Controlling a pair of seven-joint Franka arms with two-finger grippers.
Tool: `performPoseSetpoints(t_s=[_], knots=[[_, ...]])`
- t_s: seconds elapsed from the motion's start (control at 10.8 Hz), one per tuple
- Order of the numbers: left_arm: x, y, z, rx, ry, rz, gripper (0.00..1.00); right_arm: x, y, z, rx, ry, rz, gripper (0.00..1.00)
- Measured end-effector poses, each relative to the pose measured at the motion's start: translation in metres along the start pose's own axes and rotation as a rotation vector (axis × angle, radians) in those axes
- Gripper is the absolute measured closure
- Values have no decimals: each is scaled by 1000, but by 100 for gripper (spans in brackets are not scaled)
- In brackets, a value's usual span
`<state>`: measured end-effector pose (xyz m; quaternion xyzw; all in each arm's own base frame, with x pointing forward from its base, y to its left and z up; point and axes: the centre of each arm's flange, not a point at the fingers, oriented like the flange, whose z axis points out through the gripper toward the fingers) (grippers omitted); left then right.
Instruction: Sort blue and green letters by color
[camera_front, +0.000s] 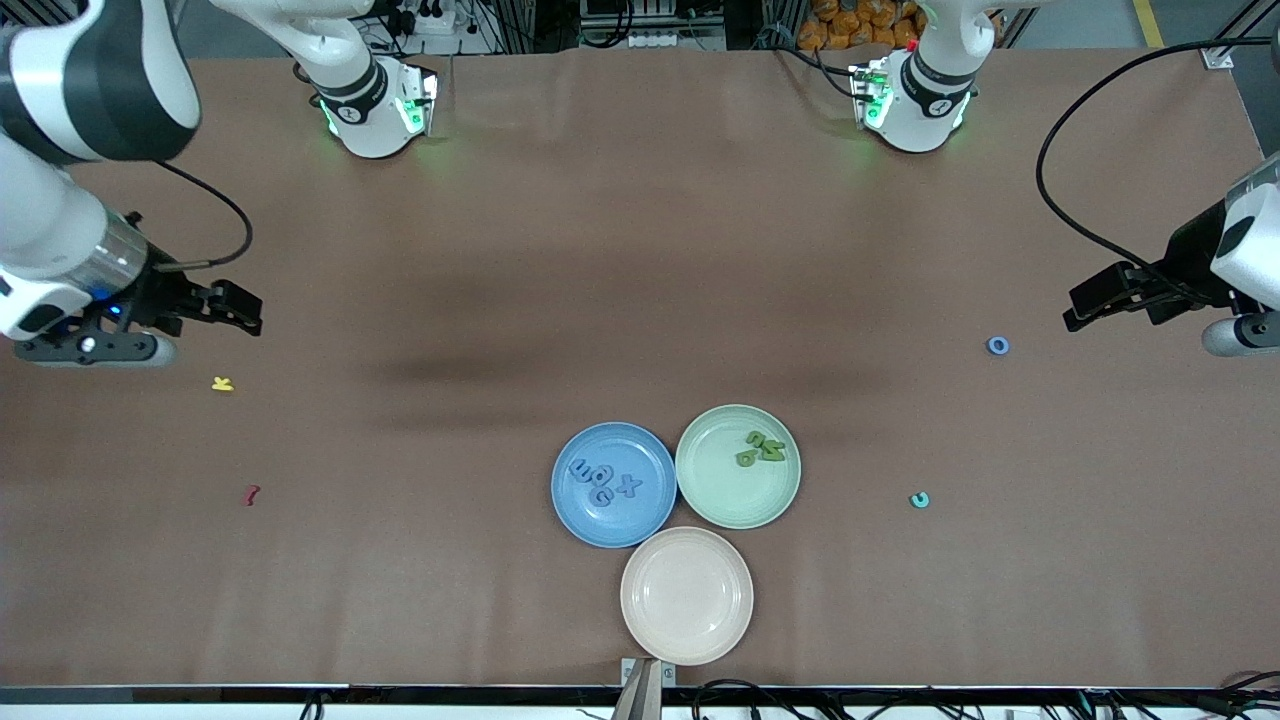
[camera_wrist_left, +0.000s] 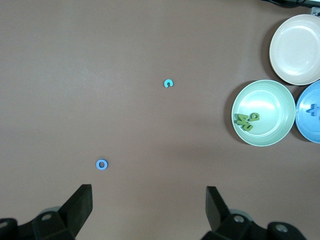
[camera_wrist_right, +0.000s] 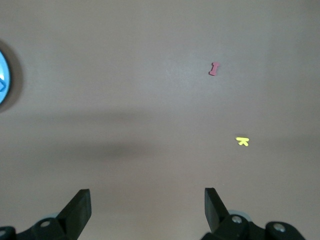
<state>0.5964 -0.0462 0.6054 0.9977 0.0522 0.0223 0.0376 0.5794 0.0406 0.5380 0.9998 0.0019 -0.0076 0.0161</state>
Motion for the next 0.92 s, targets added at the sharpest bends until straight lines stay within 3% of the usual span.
performPoseSetpoints(t_s=[0.46, 0.92], knots=[[0, -1, 0, 0, 0, -1, 0, -7, 3, -81, -1, 33, -40, 0], [0, -1, 0, 0, 0, -1, 0, -7, 16, -91, -3, 41, -84, 0]])
